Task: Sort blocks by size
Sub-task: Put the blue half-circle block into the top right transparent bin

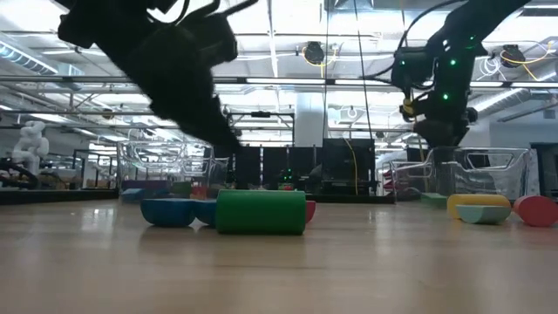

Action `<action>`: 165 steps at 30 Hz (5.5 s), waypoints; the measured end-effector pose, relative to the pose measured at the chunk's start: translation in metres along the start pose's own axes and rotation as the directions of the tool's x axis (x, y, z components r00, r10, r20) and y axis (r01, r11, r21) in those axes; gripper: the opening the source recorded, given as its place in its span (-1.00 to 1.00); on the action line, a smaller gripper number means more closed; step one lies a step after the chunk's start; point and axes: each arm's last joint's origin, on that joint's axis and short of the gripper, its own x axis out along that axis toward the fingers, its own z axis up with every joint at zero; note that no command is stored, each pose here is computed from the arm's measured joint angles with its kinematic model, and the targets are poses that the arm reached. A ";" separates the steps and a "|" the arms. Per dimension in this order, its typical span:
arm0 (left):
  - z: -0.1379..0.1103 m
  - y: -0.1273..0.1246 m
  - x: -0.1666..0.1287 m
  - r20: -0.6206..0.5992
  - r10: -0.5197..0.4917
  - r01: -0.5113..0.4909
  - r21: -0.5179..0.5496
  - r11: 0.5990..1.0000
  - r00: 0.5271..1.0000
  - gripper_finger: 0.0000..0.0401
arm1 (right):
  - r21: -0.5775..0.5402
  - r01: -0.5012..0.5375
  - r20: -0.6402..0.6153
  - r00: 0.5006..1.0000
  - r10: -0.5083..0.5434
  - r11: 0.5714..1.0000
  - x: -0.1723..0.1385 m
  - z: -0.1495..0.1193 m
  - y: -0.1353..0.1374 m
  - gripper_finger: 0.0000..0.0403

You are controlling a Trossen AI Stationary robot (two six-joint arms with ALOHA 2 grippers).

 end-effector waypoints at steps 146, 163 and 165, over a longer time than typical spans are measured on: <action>0.039 0.054 0.035 0.054 -0.251 0.253 -0.033 0.967 0.966 0.50 | -0.553 -0.069 0.588 0.673 0.448 0.830 -0.118 -0.069 0.147 -0.66; 0.034 0.045 0.034 0.059 -0.004 0.006 -0.032 0.999 0.998 0.50 | 0.146 -0.010 0.353 0.935 -0.042 0.989 -0.081 -0.064 0.037 -0.64; 0.034 0.045 0.034 0.066 0.031 -0.029 -0.036 0.999 0.997 0.50 | 0.131 -0.020 0.314 0.949 -0.022 0.991 -0.075 -0.064 0.036 -0.64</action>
